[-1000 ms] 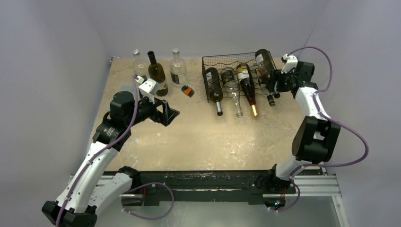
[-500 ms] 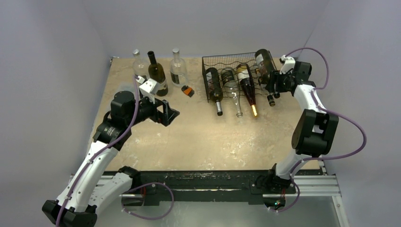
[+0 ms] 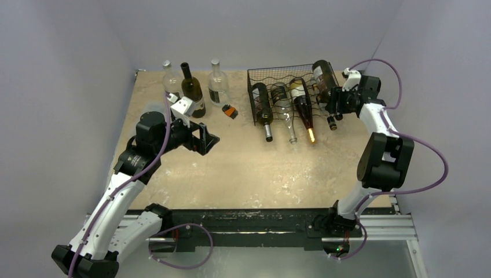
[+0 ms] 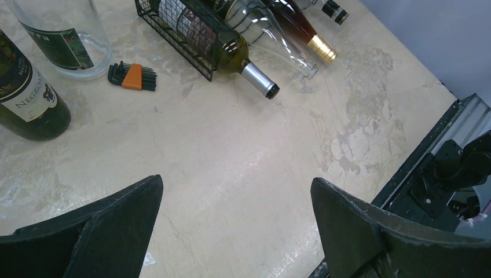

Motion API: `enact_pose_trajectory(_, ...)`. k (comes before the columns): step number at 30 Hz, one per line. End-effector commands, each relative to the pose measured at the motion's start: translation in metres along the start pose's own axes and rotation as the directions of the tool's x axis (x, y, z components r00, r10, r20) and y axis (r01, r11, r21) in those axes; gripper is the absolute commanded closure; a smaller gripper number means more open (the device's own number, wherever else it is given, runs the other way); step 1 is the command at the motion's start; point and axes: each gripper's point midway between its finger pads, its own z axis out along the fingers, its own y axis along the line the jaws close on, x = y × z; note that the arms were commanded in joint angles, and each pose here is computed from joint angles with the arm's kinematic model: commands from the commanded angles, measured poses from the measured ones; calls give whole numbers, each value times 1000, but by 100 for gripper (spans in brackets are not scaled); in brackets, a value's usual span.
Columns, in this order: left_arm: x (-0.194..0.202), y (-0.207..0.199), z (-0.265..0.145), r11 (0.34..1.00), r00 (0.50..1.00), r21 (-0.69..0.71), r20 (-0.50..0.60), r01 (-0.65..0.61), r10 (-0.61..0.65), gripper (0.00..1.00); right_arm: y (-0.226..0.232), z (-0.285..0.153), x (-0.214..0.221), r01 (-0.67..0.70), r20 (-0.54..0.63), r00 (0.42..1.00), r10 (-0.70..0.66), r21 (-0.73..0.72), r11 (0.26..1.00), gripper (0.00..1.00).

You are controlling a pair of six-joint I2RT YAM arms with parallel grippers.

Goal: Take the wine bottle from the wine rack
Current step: Pick up the wine bottle from the wine rack.

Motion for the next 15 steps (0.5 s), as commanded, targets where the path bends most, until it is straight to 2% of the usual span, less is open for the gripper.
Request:
enact_pose_trajectory(1,-10,2,-1,1000,999,-8,33,-30,31,0,-3,-3,-25,10,62,998,-11,15,1000,40)
enact_pose_trajectory(15,-10,3,-1,999,999,-10,33,-31,31,0,2,-5,-30,15,80,997,-14,-15,1000,57)
